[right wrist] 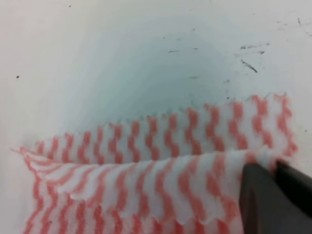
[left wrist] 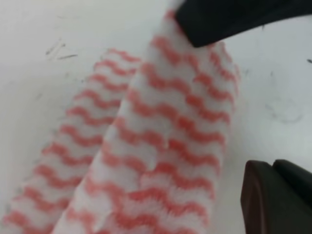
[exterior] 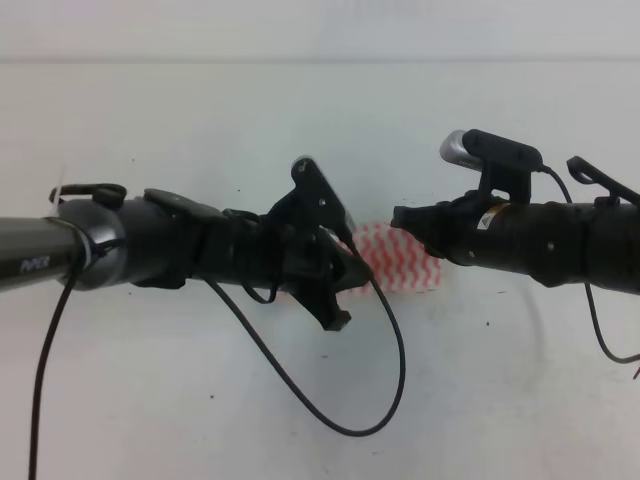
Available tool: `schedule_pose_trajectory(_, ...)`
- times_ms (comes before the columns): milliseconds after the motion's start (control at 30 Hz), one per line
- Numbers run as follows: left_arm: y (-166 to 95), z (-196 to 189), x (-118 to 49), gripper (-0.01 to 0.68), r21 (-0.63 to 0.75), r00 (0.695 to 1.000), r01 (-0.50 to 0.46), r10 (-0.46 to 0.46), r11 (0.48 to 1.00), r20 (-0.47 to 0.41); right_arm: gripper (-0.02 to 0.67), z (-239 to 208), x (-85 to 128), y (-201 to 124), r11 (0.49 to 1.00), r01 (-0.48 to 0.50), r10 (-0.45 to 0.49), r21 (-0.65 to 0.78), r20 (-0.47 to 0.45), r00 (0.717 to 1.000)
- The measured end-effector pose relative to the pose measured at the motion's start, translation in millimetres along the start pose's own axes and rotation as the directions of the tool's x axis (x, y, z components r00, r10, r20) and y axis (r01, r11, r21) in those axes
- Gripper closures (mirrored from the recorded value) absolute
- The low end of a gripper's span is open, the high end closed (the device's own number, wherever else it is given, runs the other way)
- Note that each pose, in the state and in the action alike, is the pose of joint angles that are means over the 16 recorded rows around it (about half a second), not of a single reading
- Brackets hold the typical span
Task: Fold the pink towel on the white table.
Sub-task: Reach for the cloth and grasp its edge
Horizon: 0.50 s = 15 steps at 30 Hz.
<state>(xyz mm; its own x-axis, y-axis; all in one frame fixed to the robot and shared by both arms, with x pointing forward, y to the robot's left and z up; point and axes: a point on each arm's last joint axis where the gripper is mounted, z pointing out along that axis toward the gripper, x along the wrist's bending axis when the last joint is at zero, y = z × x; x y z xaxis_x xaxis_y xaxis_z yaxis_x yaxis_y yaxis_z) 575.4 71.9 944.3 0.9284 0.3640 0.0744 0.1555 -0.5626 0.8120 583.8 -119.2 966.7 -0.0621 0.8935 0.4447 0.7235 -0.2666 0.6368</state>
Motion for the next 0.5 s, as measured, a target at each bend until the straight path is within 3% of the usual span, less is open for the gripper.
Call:
schedule_pose_trajectory(200,-5,6,-1.6,0.676,0.005,0.999,-0.015,0.014,1.000,0.029,0.666,0,0,0,1.000,0.000,0.000,-0.002,-0.001,1.000)
schedule_pose_trajectory(500,-12,17,6.3,0.676,0.000,1.000,-0.005,0.005,1.000,-0.017,0.666,0,0,0,1.000,0.000,0.000,0.004,0.001,1.000)
